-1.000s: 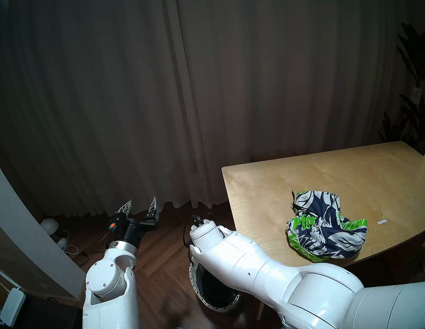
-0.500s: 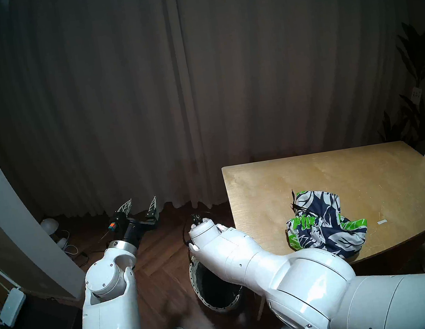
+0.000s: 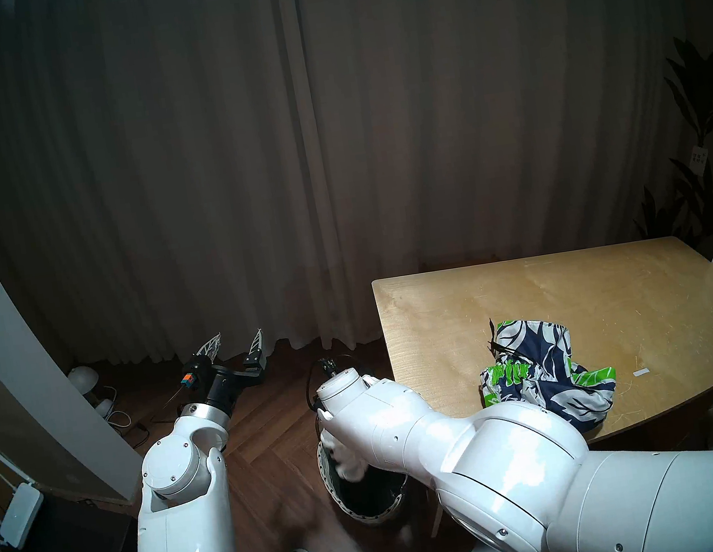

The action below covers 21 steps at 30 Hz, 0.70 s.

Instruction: Toss clothes into the laundry hamper

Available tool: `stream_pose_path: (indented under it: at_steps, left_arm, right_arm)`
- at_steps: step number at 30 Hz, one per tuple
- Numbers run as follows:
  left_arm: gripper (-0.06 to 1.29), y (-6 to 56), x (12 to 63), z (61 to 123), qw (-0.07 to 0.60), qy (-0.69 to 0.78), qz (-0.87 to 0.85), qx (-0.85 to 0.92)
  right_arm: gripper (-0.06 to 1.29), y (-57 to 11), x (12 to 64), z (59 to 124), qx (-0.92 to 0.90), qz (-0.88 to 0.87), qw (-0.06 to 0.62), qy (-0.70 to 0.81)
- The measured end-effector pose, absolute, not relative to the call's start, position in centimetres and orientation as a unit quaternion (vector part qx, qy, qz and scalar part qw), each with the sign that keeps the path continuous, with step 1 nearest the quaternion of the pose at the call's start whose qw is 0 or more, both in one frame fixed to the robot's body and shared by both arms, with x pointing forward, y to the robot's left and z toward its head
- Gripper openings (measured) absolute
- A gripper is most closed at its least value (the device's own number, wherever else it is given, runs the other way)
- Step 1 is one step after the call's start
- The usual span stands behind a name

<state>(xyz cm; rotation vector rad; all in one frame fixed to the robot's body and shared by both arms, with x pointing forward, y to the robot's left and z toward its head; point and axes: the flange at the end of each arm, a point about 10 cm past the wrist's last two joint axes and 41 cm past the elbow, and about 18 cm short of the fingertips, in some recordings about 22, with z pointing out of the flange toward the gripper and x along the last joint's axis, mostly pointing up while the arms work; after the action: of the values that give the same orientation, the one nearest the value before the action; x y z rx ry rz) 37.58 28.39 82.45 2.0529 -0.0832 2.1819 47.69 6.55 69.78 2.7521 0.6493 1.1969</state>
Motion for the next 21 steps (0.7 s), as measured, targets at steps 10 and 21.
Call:
stream_pose_path:
  at_steps: [10, 21]
  left_arm:
    - [1.21, 28.4, 37.5, 82.5, 0.073, -0.028, 0.727, 0.682]
    - [1.21, 28.2, 37.7, 82.7, 0.076, -0.032, 0.728, 0.681]
  right_arm:
    - [1.25, 6.9, 48.9, 71.2, 0.885, 0.421, 0.024, 0.196]
    - [1.25, 6.7, 55.1, 80.5, 0.831, 0.546, -0.016, 0.108]
